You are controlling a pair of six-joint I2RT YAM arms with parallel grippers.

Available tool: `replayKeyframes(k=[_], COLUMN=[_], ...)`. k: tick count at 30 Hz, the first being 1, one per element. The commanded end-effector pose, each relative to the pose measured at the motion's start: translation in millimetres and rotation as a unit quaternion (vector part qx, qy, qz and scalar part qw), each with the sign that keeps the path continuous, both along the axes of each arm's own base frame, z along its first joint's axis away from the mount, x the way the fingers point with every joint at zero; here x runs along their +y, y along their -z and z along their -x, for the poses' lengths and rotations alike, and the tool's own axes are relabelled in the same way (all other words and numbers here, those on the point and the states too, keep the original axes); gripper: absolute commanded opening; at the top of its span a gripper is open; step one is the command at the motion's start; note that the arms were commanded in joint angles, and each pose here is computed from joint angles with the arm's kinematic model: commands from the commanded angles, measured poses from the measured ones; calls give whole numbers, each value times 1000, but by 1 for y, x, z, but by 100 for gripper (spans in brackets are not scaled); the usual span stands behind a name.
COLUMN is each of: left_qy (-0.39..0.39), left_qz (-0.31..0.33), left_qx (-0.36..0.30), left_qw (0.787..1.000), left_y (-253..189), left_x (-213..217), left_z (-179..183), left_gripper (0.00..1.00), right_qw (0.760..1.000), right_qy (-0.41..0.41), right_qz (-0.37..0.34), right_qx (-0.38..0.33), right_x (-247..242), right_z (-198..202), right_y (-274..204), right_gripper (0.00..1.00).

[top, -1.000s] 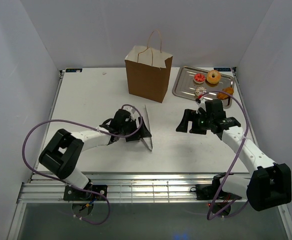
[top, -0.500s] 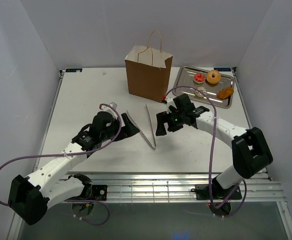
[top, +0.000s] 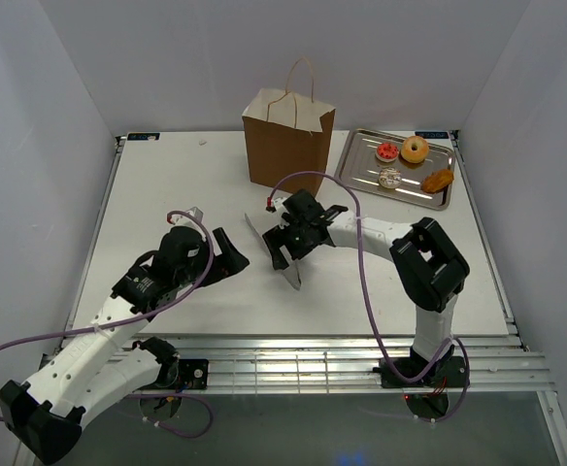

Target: Place the fake bread into the paper bag

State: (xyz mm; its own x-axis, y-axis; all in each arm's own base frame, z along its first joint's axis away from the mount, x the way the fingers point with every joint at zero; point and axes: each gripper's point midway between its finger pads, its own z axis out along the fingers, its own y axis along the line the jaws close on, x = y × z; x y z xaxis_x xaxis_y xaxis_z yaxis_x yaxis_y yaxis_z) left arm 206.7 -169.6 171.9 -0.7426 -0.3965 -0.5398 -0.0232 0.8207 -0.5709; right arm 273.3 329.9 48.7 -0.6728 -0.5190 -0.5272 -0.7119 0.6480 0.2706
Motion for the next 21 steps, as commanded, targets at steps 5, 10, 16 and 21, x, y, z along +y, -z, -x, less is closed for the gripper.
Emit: replayKeyframes(k=[5, 10, 16, 21], left_qy=[-21, -17, -5, 7], left_qz=[-20, -35, -46, -50], left_qx=[-11, -24, -29, -33], left_qw=[1000, 999, 999, 998], left_y=[-20, -30, -37, -45], left_x=[14, 16, 8, 1], left_z=[1, -5, -16, -24], left_gripper=[92, 92, 91, 92], right_qw=[994, 988, 986, 987], right_qy=[37, 64, 74, 74], right_qz=[76, 108, 113, 104], right_qx=[-74, -90, -102, -100], right_x=[14, 8, 8, 15], right_z=[-33, -40, -47, -51], right_y=[15, 23, 28, 33], right_gripper=[93, 95, 97, 96])
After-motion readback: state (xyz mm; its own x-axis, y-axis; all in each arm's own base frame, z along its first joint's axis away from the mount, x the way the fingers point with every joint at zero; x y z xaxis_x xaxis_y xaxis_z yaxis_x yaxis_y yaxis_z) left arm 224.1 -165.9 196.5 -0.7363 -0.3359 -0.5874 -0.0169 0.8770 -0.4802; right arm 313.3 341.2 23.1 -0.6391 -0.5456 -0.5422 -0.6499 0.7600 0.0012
